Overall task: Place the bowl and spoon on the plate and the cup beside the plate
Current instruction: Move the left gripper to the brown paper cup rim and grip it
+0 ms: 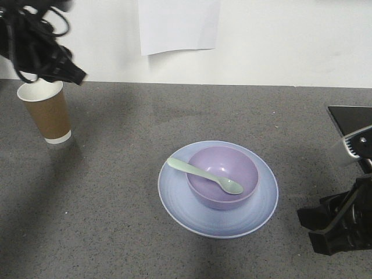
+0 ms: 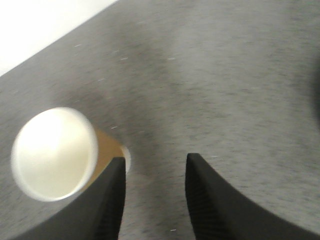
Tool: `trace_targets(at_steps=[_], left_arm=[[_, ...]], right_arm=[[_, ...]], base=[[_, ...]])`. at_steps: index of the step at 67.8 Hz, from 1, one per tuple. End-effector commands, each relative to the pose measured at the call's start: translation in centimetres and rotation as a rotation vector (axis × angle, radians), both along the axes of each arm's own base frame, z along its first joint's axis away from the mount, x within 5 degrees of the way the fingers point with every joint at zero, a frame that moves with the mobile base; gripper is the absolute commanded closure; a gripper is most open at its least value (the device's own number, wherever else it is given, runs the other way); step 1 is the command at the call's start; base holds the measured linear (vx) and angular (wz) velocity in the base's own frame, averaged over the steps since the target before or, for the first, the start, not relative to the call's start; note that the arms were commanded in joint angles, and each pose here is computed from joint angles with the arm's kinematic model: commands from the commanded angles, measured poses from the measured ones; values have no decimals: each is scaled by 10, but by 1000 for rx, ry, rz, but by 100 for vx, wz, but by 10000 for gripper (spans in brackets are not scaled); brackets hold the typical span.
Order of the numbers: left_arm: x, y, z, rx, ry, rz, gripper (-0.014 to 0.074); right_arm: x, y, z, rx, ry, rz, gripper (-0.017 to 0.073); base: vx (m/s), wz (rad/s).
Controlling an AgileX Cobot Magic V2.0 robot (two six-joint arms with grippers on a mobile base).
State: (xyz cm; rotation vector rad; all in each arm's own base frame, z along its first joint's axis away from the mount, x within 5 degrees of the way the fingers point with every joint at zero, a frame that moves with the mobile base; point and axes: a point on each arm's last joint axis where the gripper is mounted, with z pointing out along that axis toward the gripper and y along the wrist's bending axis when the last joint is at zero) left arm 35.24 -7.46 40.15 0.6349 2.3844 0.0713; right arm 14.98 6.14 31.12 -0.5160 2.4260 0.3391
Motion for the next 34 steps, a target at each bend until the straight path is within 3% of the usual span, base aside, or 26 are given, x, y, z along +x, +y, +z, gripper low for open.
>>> trace_targets(at_steps=[1,17,34], left_arm=[[-4,25,30,-48,-151,76,306],[13,76,19,-99,-139,274,342],[39,101,-6,-197,-127,351,349]], right_arm=[[3,0,14,28,-88,-11,243],[3,0,14,28,-88,-11,243],[3,0,14,28,-88,-11,243]], base=[[0,0],[0,0],[0,0]])
